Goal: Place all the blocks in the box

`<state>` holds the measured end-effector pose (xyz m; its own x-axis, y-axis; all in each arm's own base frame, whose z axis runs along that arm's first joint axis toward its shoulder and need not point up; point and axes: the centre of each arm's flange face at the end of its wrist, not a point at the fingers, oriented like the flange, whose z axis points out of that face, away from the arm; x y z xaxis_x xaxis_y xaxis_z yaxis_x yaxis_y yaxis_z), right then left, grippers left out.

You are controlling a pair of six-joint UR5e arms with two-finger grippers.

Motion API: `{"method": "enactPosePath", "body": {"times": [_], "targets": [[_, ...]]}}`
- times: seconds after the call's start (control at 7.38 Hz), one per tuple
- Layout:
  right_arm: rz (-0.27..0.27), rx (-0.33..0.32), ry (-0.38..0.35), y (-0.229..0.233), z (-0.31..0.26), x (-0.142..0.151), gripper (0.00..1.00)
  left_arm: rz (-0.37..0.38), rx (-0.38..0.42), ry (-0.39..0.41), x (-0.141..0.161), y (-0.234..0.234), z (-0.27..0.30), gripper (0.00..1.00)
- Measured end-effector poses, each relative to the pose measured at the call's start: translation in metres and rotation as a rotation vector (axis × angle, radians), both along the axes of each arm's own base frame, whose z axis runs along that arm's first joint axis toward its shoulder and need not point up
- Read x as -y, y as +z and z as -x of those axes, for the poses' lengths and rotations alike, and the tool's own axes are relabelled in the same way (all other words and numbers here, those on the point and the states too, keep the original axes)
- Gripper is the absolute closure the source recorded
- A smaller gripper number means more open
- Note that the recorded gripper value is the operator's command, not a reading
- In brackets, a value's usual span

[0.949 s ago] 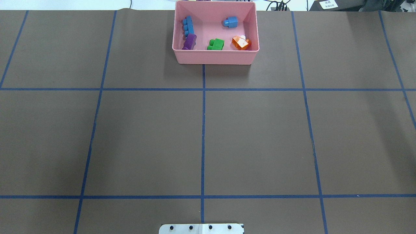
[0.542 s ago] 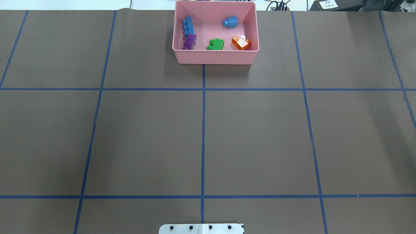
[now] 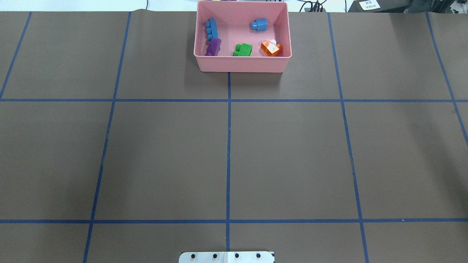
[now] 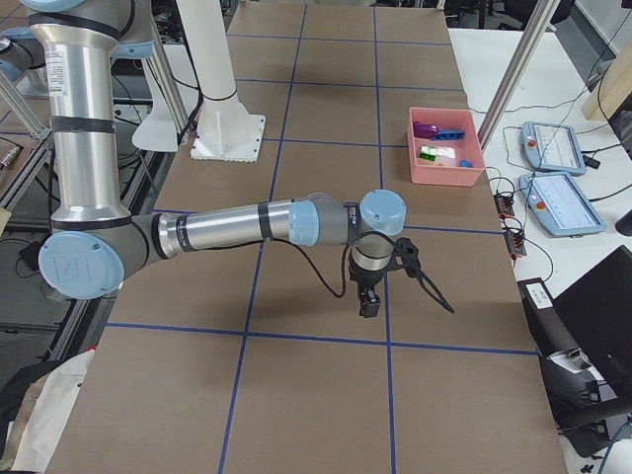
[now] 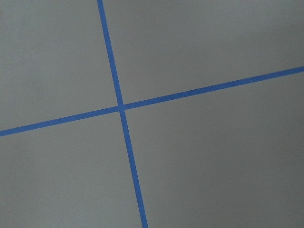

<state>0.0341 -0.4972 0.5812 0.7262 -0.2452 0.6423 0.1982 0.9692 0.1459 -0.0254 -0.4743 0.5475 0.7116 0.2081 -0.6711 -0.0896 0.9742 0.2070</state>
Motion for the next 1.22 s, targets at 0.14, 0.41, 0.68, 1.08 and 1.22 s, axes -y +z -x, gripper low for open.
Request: {"method": "enactPosePath", "body": {"times": [0.14, 0.41, 0.68, 1.08, 1.22], "targets": [[-0.014, 0.002, -0.001, -0.0062, 0.0002, -0.001, 0.0, 0.001, -0.001, 0.0, 0.001, 0.0004, -0.0002, 0.0], [-0.021, 0.011, 0.002, -0.0116, 0.0008, -0.0062, 0.0, -0.003, -0.001, 0.0, 0.0021, -0.0016, -0.0005, 0.0], [-0.011, 0.025, 0.007, -0.0101, 0.0019, -0.0083, 0.0, -0.012, -0.001, 0.001, 0.0037, -0.0059, -0.0008, 0.0], [-0.002, 0.035, 0.005, -0.0075, 0.0044, -0.0079, 0.0, -0.017, -0.001, 0.001, 0.0052, -0.0083, -0.0013, 0.0], [0.008, 0.035, 0.005, -0.0031, 0.005, -0.0078, 0.0, -0.018, -0.002, 0.002, 0.0054, -0.0086, -0.0014, 0.0]]}}
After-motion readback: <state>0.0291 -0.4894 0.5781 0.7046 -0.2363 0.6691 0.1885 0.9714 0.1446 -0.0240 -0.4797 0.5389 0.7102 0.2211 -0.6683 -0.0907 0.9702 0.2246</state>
